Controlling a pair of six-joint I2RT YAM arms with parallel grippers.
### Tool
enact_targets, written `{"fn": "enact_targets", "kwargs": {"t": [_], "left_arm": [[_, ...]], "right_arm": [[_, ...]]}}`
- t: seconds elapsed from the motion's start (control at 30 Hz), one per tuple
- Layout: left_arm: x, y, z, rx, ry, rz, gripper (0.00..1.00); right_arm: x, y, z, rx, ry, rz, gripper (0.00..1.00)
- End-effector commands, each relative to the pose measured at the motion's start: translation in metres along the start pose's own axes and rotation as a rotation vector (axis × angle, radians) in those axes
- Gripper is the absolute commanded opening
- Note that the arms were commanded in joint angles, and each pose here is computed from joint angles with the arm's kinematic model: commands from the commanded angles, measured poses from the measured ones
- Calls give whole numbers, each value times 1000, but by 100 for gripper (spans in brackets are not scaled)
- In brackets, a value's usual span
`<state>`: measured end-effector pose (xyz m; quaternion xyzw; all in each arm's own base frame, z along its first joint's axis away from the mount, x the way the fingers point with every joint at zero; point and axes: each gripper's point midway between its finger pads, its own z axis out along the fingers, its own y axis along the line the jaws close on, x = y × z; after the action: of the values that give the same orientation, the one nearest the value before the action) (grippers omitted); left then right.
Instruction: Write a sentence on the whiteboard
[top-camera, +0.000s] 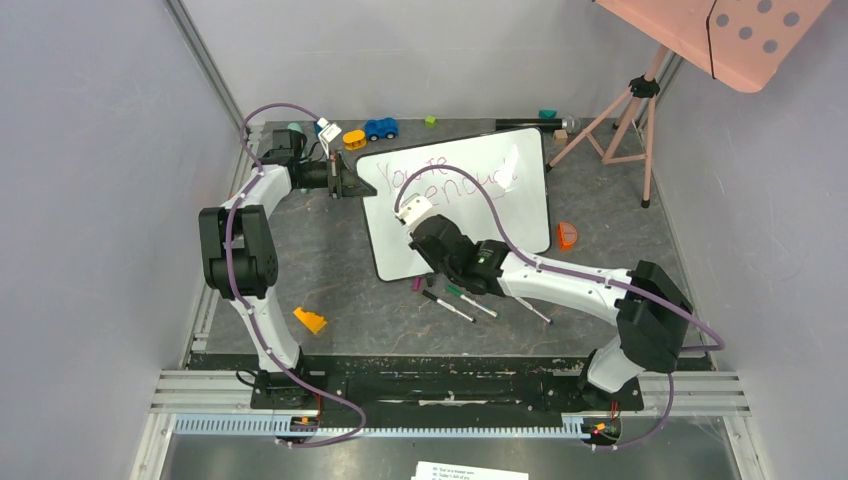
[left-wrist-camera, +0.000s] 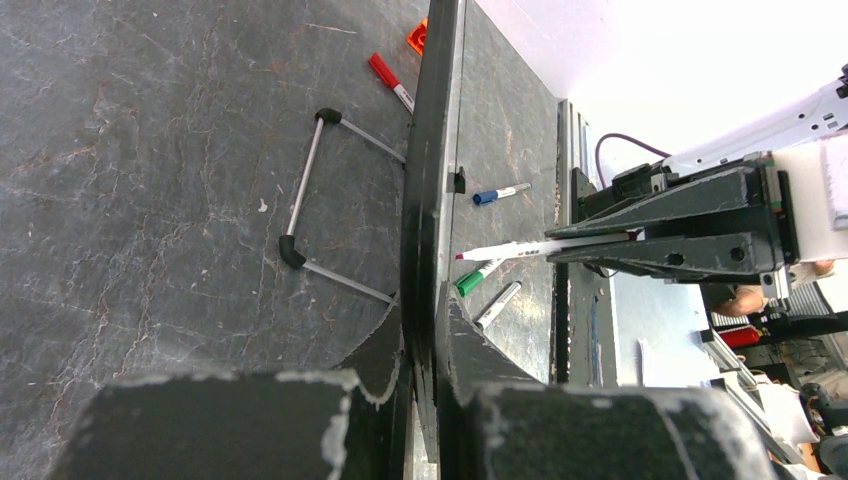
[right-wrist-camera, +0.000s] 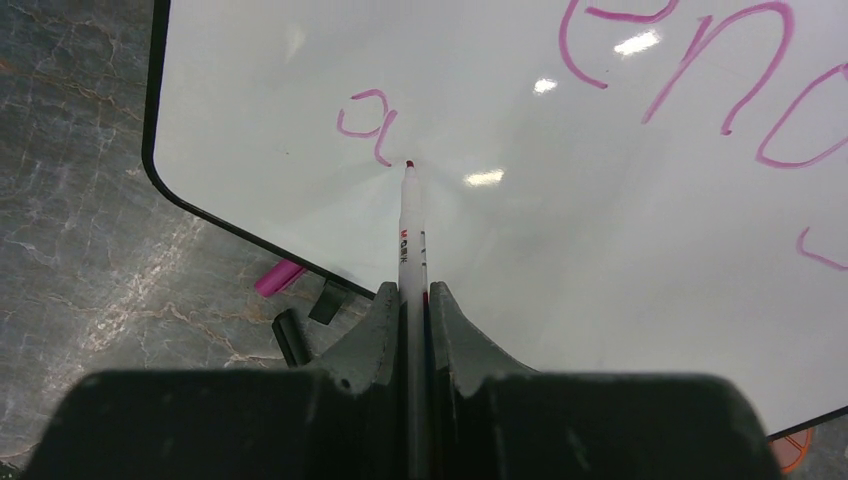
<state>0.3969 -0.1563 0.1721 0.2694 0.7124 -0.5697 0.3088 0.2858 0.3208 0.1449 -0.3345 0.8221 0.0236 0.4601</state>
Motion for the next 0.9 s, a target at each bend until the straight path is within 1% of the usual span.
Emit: {"fn": "enact_targets", "kwargs": {"t": [0.0, 0.33, 0.87], "left_arm": [[45, 47, 13, -180, 150, 116, 2], [45, 47, 13, -181, 151, 115, 2], [45, 47, 13, -181, 150, 115, 2]], "right_arm": [[-47, -13, -19, -8, -120, 59, 0], [-64, -21, -10, -2, -137, 82, 0], [-66, -31, 9, 25, -122, 90, 0]]}}
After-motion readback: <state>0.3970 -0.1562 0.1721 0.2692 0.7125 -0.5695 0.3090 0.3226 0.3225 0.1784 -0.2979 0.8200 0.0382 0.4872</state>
